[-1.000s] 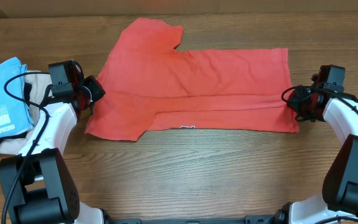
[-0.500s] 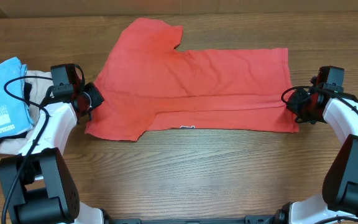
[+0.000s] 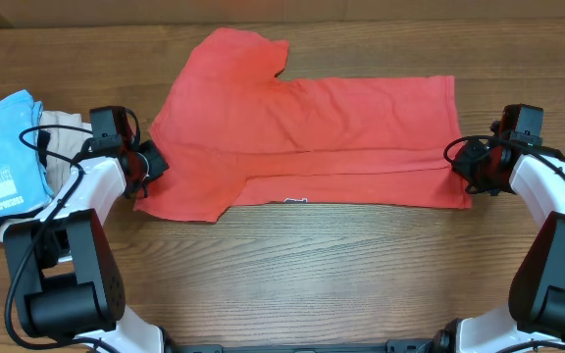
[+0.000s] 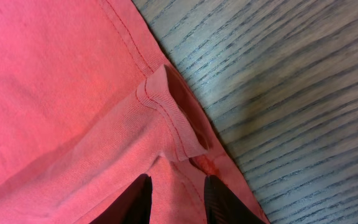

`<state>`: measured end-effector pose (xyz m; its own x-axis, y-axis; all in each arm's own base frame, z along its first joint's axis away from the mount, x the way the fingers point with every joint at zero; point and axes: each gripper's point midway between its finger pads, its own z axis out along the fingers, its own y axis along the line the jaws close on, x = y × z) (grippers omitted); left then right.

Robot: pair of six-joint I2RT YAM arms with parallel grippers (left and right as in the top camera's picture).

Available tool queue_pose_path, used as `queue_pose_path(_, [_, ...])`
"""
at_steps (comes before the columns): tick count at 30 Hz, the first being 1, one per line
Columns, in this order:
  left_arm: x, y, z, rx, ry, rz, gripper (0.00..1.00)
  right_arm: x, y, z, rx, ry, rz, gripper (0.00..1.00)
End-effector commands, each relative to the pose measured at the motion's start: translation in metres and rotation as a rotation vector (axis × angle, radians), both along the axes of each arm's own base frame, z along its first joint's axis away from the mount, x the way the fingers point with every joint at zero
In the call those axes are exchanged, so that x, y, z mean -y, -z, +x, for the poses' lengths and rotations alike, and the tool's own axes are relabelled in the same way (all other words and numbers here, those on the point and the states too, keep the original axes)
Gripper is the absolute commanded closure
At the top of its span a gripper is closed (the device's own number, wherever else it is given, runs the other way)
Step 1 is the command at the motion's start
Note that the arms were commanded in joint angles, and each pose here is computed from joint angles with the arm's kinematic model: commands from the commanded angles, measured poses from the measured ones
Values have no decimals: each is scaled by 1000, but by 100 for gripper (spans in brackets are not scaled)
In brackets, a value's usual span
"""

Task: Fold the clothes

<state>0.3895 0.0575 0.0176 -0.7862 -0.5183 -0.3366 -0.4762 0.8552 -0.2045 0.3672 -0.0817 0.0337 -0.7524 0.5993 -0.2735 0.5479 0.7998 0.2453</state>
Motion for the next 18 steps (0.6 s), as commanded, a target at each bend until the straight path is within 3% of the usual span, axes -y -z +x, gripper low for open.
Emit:
queue_pose_path(1, [6, 5, 1, -5, 31, -24, 96, 1, 1, 1, -4, -2, -12, 69])
queue_pose_path(9, [20, -11, 17, 64, 74, -106, 96, 6, 2, -2, -16, 9, -42, 68])
queue_pose_path(18, [15, -47, 43, 200, 96, -69, 96, 7, 2, -1, -12, 9, -43, 68])
